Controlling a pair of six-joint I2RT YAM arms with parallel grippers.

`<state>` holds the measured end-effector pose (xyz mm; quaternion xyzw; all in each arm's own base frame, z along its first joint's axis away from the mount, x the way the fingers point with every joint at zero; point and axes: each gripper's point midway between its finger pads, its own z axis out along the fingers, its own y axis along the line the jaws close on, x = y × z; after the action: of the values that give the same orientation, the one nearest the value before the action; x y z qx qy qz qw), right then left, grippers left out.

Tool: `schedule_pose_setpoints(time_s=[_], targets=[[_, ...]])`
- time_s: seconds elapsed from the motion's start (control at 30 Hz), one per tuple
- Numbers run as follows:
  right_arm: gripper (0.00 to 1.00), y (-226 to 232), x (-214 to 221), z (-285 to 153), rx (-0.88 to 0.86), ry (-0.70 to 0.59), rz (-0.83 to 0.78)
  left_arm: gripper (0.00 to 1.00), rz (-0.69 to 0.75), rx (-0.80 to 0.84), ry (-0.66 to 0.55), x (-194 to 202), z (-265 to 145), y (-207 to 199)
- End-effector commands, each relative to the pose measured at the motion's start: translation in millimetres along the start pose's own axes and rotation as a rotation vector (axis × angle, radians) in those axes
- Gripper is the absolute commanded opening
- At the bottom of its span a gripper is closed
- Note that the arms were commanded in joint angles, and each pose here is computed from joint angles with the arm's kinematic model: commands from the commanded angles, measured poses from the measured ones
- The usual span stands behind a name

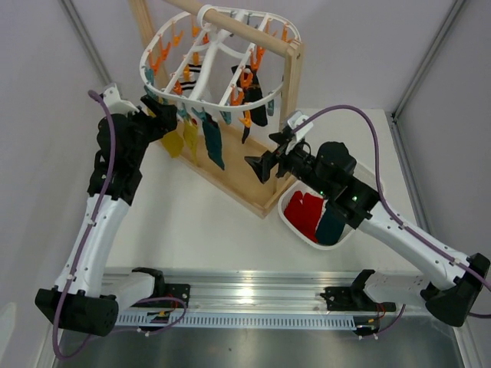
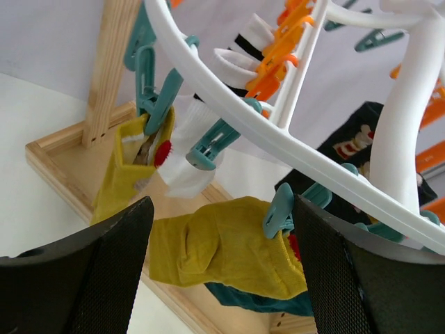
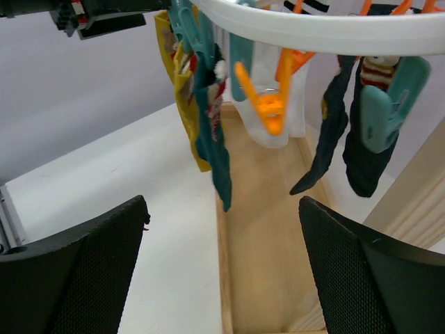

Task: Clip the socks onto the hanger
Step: Open the clamp at the hanger.

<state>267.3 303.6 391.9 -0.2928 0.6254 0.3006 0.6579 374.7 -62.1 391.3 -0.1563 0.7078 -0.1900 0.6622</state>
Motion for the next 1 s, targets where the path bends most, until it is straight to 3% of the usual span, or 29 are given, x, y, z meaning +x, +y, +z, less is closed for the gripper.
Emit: schedule_pose_setpoints(time_s=[0.0,0.2,0.67,0.97], targets=[[0.92,-9.3,-30.6,10.9,0.035,-0.080,-0.056,0.83,-0.030,0.018,-0.022,-17.1,-1.5,-2.6],[0.89,-15.8,-35.6,29.8,0.035,-0.095,-0.091,0.83,-0.029,0.025,-0.037,-26.3,-4.3,-1.5],[0.82,12.4,-30.4,74.8,-0.147,-0.161,-0.076,0.83,-0.041,0.061,-0.018,-24.0,-4.4,-7.0],[0.78,-5.0,-38.5,87.4,-0.067,-0.230,-0.069,0.83,-0.044,0.062,-0.021,-25.6,-4.5,-6.6]])
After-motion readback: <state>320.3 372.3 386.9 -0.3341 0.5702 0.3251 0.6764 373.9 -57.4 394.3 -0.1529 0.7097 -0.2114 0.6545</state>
